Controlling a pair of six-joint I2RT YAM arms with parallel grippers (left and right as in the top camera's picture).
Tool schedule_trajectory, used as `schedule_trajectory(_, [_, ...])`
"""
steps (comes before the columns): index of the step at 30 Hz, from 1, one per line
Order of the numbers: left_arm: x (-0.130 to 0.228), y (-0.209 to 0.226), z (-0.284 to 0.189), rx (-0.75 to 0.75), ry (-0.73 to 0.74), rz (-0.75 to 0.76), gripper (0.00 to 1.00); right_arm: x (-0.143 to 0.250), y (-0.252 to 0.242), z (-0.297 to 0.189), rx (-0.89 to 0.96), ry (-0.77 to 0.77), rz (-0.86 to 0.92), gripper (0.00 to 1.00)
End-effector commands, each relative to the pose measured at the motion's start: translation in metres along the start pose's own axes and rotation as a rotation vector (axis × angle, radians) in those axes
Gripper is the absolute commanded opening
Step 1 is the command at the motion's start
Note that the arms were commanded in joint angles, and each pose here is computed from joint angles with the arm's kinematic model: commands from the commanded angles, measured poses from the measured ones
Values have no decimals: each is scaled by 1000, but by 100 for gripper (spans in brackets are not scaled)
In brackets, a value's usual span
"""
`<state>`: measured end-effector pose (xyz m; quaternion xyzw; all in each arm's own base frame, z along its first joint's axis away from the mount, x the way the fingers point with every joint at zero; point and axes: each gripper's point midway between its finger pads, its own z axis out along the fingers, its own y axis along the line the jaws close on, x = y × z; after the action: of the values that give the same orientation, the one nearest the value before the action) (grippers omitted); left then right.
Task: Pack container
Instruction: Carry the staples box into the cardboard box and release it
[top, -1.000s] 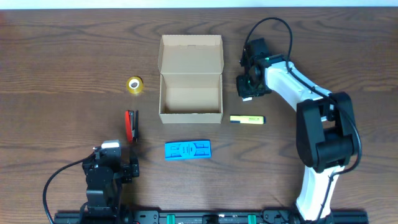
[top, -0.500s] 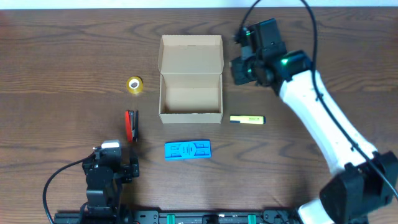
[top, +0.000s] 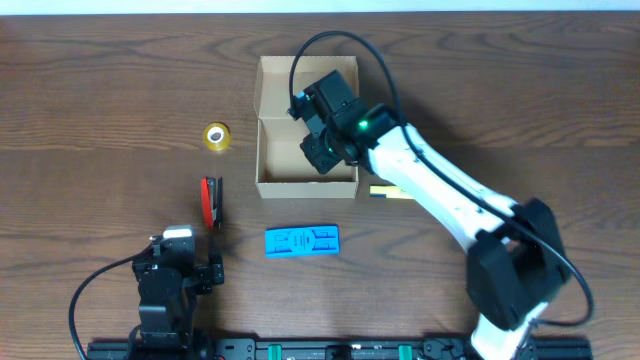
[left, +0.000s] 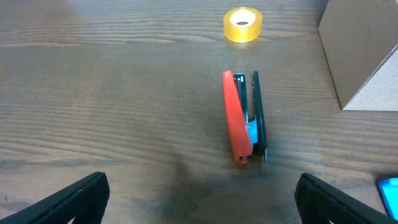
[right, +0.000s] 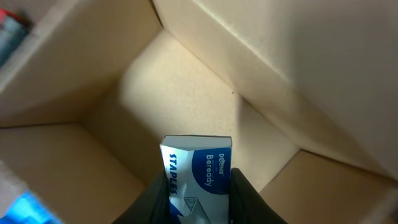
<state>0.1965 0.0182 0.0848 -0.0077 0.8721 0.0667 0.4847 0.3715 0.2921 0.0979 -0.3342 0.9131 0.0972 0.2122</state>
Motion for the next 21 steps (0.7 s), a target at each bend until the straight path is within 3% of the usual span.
schedule_trajectory(1, [3,4,2,-23,5,12,95,6,-2,16,14,30,-37,18])
schedule_trajectory(9, [3,4,2,-23,6,13,95,9,-3,29,17,42,-36,31])
schedule_trajectory(12, [3,4,2,-23,6,13,95,6,-3,29,17,30,-37,42])
schedule_trajectory(16, [3,4,2,-23,6,13,95,1,-3,27,18,16,-38,66])
schedule_trajectory(21, [3,4,2,-23,5,12,95,-13,-3,11,20,-10,-39,73])
